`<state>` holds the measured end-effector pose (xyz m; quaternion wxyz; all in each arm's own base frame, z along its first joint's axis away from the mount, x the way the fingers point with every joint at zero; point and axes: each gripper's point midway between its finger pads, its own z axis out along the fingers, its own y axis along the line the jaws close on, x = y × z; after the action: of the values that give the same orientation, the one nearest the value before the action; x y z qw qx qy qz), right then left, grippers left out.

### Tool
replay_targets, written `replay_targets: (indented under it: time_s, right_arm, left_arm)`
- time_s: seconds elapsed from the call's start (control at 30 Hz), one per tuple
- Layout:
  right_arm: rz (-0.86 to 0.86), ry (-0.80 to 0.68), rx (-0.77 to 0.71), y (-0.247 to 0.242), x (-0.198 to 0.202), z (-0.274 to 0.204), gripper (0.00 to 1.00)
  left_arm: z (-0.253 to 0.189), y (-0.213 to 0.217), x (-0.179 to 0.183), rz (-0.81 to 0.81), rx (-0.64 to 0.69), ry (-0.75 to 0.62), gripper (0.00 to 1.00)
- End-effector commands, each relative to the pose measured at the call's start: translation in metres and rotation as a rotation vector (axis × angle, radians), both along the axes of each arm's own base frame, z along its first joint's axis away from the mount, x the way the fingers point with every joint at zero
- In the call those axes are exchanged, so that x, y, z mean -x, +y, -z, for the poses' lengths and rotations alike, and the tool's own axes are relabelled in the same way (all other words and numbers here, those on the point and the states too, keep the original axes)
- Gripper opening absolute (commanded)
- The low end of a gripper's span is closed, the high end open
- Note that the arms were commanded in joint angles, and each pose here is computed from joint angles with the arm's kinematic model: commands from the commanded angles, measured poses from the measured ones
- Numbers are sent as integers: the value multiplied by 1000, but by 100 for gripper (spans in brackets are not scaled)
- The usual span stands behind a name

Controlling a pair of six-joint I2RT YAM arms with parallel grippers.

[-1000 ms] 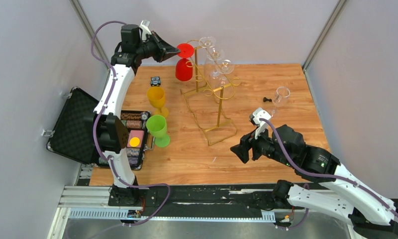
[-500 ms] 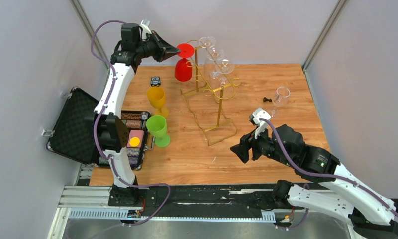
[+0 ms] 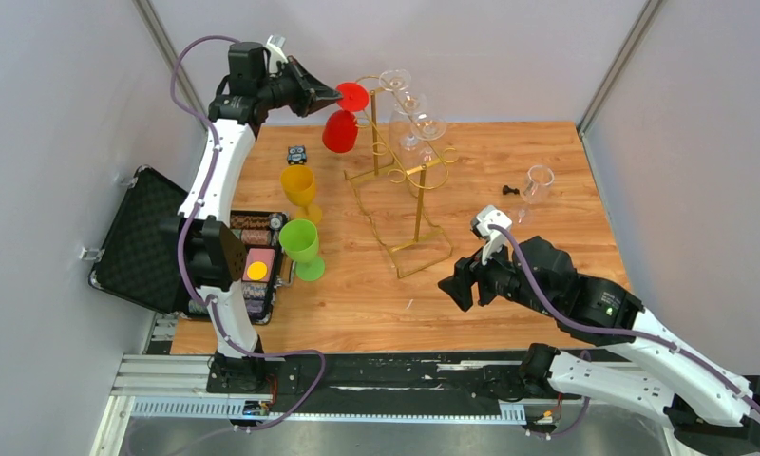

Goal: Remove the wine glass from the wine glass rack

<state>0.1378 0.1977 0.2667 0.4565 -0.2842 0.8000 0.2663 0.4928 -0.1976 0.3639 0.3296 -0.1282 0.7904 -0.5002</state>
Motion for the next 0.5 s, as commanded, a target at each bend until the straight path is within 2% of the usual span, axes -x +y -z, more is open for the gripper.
replay_targets:
  time_s: [0.0, 0.47]
  right_arm:
    - [-3, -27, -46, 3, -1, -21, 64]
    - [-1, -28, -52, 3, -1, -23, 64]
  left_arm:
    - [-50, 2, 7, 28, 10, -159, 0]
    - [-51, 7, 7, 22, 8, -164, 0]
